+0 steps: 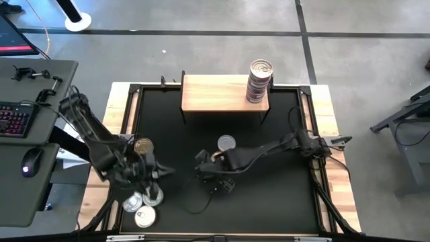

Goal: Stack canned seafood by type on shelf
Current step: Stack the blue tuna can on top of the blue tuna can

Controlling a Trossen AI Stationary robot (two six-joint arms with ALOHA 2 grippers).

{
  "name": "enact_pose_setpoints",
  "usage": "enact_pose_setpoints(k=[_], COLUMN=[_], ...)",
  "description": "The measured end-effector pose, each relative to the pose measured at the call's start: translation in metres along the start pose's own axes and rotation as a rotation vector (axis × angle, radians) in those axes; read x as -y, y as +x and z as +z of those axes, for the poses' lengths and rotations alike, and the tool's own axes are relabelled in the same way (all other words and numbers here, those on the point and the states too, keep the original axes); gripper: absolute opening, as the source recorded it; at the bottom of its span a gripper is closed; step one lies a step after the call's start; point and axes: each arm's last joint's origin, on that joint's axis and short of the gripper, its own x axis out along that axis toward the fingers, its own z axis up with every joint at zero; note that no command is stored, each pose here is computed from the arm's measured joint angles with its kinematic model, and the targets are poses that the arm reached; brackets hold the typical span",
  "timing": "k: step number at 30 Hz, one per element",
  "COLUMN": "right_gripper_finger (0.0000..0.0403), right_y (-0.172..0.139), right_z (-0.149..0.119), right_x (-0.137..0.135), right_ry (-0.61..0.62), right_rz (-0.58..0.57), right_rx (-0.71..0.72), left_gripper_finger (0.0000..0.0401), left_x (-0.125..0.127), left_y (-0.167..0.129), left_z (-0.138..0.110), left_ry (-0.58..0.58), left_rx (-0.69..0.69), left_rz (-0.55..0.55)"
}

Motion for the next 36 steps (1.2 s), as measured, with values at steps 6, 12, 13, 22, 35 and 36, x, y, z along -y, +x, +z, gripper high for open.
enact_pose_setpoints(k=[6,12,13,22,35,36], right_gripper_finger=[0.0169,0.0169,0.0169,0.0169,0.0169,0.0169], right_y=[-0.073,-0.126,-0.136,-0.209,-0.263,-0.268], right_z=[-0.014,-0.048,-0.056,-0.113,-0.193,-0.194], right_x=[0.022,0.049,0.054,0.073,0.059,0.057], right_ry=[0.129,0.274,0.295,0.398,0.573,0.565], right_rz=[-0.304,-0.678,-0.743,-1.111,-1.051,-1.048], right_rx=[0.013,-0.143,-0.175,-0.451,-0.561,-0.541], left_gripper_finger=[0.0,0.0,0.0,0.0,0.0,0.0], left_x=[-0.027,-0.038,-0.039,-0.023,0.002,0.002], left_y=[-0.014,-0.005,-0.002,0.044,0.116,0.12], left_z=[0.023,0.036,0.037,0.059,0.042,0.04], left_ry=[0.027,0.04,0.053,0.173,0.139,0.126], left_rx=[0.119,0.139,0.122,0.079,0.123,0.118], left_rz=[0.108,0.181,0.18,0.007,-0.137,-0.131])
